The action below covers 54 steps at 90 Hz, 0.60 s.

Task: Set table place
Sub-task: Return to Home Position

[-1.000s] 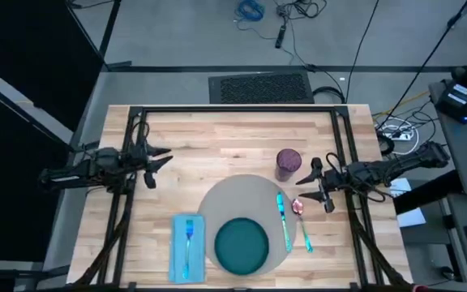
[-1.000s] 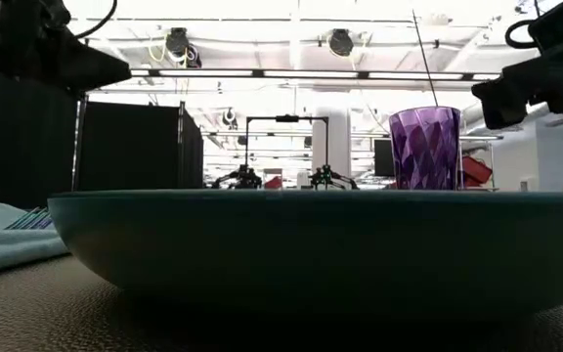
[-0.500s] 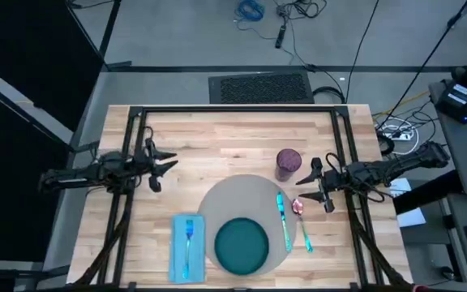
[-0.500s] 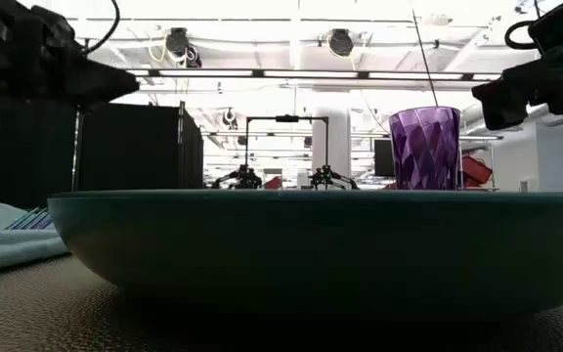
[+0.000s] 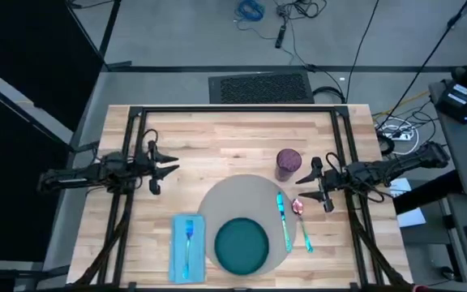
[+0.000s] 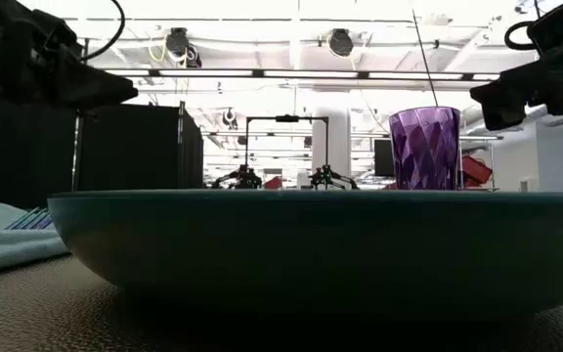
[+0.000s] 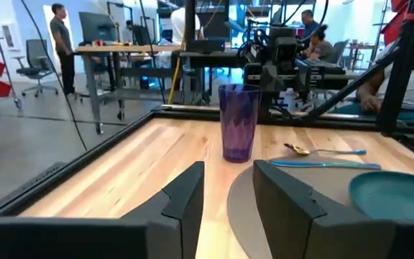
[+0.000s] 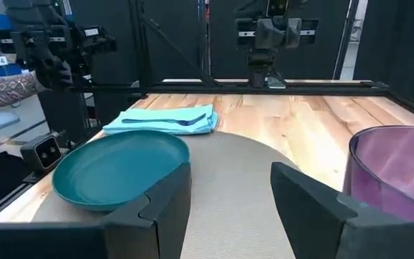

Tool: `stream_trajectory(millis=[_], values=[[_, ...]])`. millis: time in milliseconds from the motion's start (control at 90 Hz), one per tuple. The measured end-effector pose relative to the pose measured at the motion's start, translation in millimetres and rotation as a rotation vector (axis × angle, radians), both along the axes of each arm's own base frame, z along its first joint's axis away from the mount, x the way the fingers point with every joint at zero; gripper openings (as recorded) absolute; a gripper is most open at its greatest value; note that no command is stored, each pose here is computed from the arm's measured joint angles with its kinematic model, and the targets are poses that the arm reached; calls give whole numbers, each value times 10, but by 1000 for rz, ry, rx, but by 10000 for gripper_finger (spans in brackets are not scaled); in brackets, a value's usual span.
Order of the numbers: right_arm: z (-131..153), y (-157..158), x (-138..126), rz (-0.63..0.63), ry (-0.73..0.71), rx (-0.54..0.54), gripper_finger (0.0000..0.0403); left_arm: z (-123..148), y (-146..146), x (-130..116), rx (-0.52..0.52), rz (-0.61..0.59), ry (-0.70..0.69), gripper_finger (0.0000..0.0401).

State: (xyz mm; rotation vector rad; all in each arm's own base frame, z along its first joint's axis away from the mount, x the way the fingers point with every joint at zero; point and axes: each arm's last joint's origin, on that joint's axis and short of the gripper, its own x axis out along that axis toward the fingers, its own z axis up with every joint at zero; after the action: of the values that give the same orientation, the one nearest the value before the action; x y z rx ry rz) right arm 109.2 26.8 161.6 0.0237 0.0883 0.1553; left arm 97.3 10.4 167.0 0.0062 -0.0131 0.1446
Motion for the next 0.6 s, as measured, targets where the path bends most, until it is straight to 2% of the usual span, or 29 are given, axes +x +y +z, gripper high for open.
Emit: stream_trajectory(millis=[600], values=[[0,2,0,5,1,0,176,-1,1,0,0,3,0,105]])
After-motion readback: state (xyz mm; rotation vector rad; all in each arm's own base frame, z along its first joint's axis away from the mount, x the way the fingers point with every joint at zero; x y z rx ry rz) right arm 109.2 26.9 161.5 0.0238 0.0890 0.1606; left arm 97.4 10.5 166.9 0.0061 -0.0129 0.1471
